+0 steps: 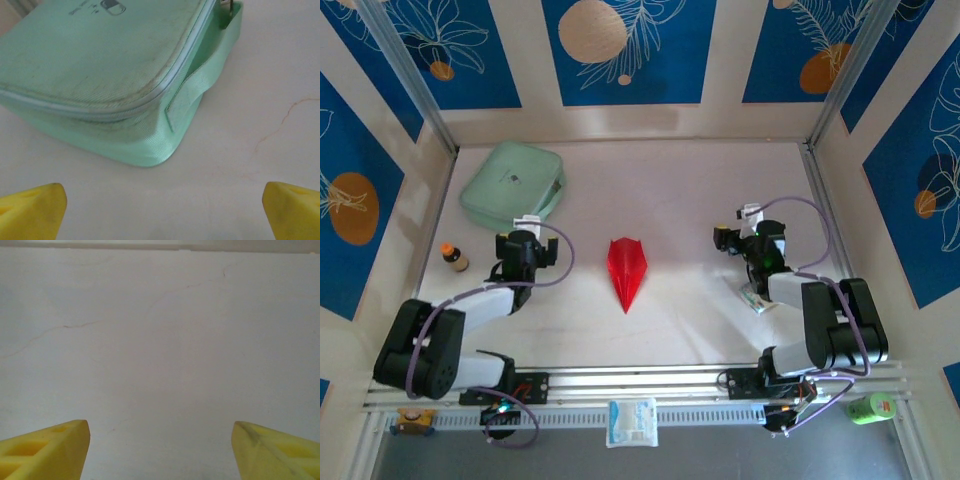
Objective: Fold a paper plane with a square sheet of paper (pick it up from the middle)
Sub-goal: Reset both arms
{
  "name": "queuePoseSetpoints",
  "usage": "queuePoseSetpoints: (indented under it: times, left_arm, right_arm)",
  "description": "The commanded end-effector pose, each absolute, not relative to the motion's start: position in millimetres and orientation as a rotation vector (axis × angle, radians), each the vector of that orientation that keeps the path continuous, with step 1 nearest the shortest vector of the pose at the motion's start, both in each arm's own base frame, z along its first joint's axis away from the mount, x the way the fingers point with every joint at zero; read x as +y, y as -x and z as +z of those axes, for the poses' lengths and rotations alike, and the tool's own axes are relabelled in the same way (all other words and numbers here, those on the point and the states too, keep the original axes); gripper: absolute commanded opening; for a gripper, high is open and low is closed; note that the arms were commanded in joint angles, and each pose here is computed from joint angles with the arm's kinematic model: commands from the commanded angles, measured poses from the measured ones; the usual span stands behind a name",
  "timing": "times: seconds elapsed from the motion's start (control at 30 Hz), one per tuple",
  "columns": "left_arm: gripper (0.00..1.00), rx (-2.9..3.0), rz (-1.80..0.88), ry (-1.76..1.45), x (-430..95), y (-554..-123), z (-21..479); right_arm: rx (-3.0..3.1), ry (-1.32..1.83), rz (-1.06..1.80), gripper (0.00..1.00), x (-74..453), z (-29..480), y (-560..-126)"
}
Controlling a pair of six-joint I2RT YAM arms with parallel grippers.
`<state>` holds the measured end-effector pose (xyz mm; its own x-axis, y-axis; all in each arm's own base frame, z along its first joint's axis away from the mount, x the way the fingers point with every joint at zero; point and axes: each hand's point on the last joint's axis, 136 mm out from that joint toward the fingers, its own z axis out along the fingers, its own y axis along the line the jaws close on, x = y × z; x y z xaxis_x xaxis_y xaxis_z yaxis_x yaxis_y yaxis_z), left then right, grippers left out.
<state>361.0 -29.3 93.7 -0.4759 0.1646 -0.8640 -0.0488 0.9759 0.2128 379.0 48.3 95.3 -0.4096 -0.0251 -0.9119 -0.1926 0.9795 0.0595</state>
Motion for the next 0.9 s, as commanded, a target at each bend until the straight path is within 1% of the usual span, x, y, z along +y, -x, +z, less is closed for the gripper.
queuePoseSetpoints:
  times: [0.0,0.03,0.07,0.1,0.13,0.2,0.37,0.43,0.87]
  left_arm:
    - [1.00,1.901,0.210,-0.149,-38.6,-380.8,117.3]
    - [1.00,1.895,0.200,-0.172,-41.1,-382.6,117.8]
    - [1.00,1.884,0.192,-0.199,-42.8,-384.0,116.5]
    - [1.00,1.874,0.177,-0.210,-43.0,-383.9,111.1]
    - [1.00,1.850,0.166,-0.204,-41.3,-383.8,107.4]
    - [1.00,1.816,0.165,-0.092,-22.4,-381.4,108.4]
    - [1.00,1.874,0.090,-0.105,-22.4,-389.2,95.2]
    - [1.00,1.910,0.086,-0.046,-10.9,-397.7,90.6]
    - [1.00,1.894,0.075,-0.053,-12.4,-394.8,92.8]
  right_arm:
    - [1.882,0.166,0.231,0.77,49.4,103.1,-382.4]
    - [1.858,0.133,0.220,0.77,44.9,101.3,-386.7]
    - [1.878,0.095,0.186,0.90,39.2,98.4,-390.7]
    - [1.944,0.082,0.173,0.98,37.6,94.1,-391.0]
    - [1.937,0.083,0.193,0.99,37.1,95.7,-394.8]
    - [1.953,0.030,0.182,0.99,28.5,93.4,-395.6]
    - [1.945,0.016,0.167,0.99,25.6,94.2,-396.7]
    - [1.942,0.017,0.167,0.99,25.8,94.6,-396.9]
    - [1.948,0.018,0.179,0.99,25.9,94.4,-396.8]
